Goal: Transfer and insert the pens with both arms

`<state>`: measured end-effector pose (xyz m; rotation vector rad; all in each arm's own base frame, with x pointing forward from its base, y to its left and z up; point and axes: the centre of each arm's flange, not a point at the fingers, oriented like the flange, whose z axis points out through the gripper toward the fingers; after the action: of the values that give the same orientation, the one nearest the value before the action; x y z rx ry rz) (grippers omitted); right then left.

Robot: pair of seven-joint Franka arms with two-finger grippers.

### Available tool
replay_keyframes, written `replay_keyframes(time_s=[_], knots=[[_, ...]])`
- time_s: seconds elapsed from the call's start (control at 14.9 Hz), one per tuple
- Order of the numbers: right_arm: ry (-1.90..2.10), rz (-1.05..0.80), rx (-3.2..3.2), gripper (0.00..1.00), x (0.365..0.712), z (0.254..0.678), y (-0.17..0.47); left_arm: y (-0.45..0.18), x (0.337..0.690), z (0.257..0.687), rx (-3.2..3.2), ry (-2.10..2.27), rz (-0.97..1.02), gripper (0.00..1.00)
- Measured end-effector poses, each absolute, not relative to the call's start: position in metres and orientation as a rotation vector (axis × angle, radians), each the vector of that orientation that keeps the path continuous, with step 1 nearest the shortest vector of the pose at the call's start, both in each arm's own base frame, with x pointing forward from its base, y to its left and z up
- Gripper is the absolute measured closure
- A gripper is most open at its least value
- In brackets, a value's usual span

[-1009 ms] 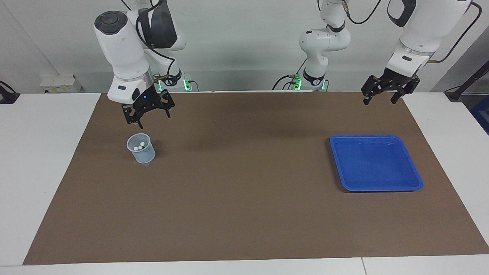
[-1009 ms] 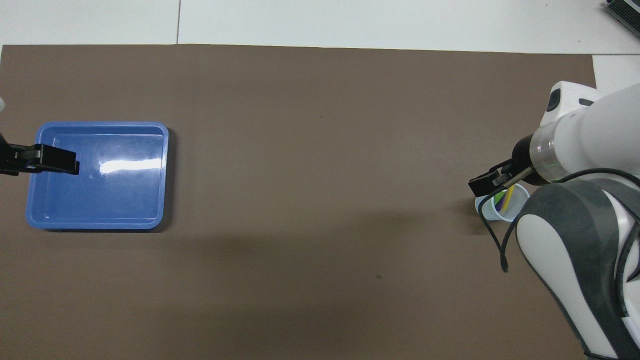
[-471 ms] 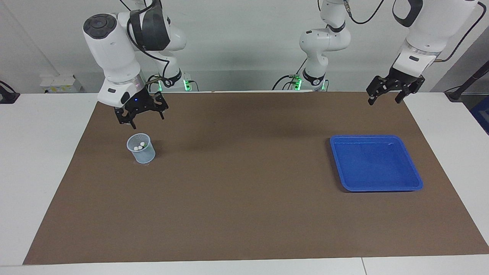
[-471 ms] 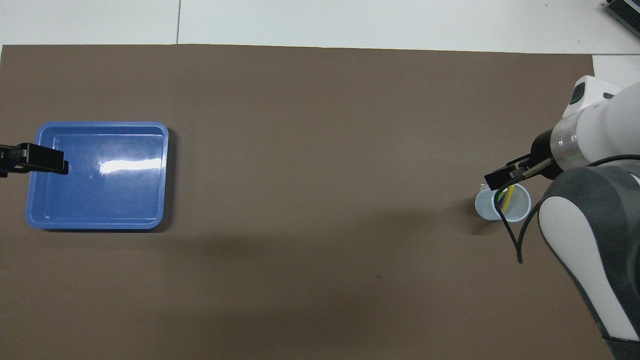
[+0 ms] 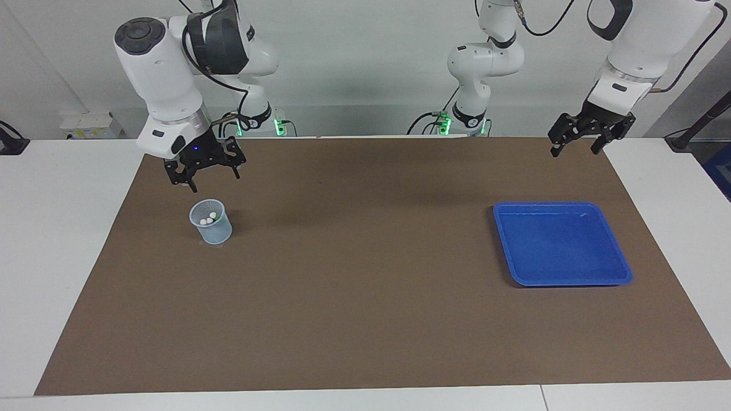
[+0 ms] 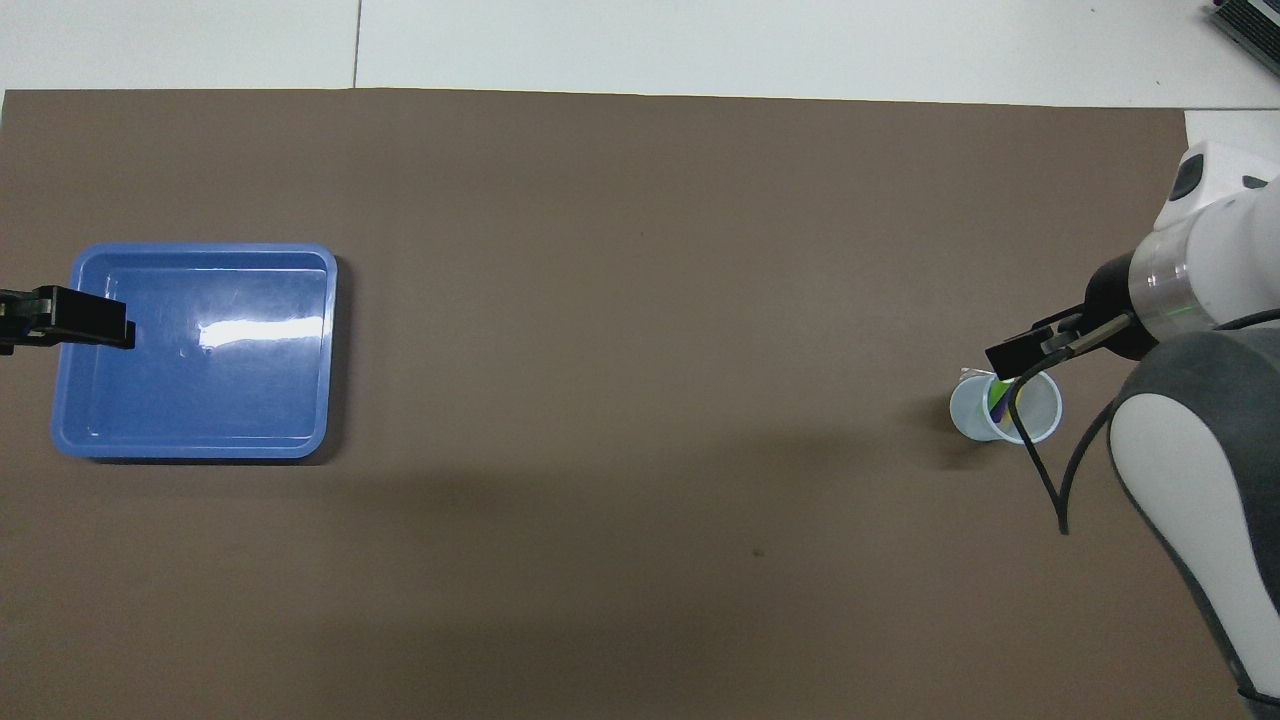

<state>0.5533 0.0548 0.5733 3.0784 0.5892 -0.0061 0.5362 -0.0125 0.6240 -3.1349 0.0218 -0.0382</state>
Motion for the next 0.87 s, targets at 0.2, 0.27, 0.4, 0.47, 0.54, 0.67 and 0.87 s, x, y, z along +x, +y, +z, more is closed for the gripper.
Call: replay_keyframes(time_s=[0.2,0.27,0.4,0.47,0.54,0.67,0.87], knots=[[0.477,-0.01,3.097,0.0,0.553,0.575,0.054,-0.013,0.536,0.624,-3.135,0.023,-0.038,0.0],[0.447,-0.01,3.102,0.0,0.553,0.575,0.052,-0.013,0.536,0.624,-3.135,0.023,-0.038,0.0],[0.399,-0.01,3.109,0.0,0.554,0.575,0.042,-0.013,0.536,0.624,-3.135,0.024,-0.038,0.0],[0.38,-0.01,3.112,0.0,0.554,0.575,0.035,-0.013,0.536,0.624,-3.135,0.024,-0.038,0.0],[0.365,-0.01,3.113,0.0,0.555,0.575,0.03,-0.013,0.536,0.624,-3.135,0.024,-0.038,0.0],[0.356,-0.01,3.115,0.0,0.555,0.575,0.026,-0.013,0.536,0.624,-3.135,0.024,-0.038,0.0],[0.357,-0.01,3.115,0.0,0.555,0.575,0.027,-0.013,0.536,0.624,-3.135,0.024,-0.039,0.0]])
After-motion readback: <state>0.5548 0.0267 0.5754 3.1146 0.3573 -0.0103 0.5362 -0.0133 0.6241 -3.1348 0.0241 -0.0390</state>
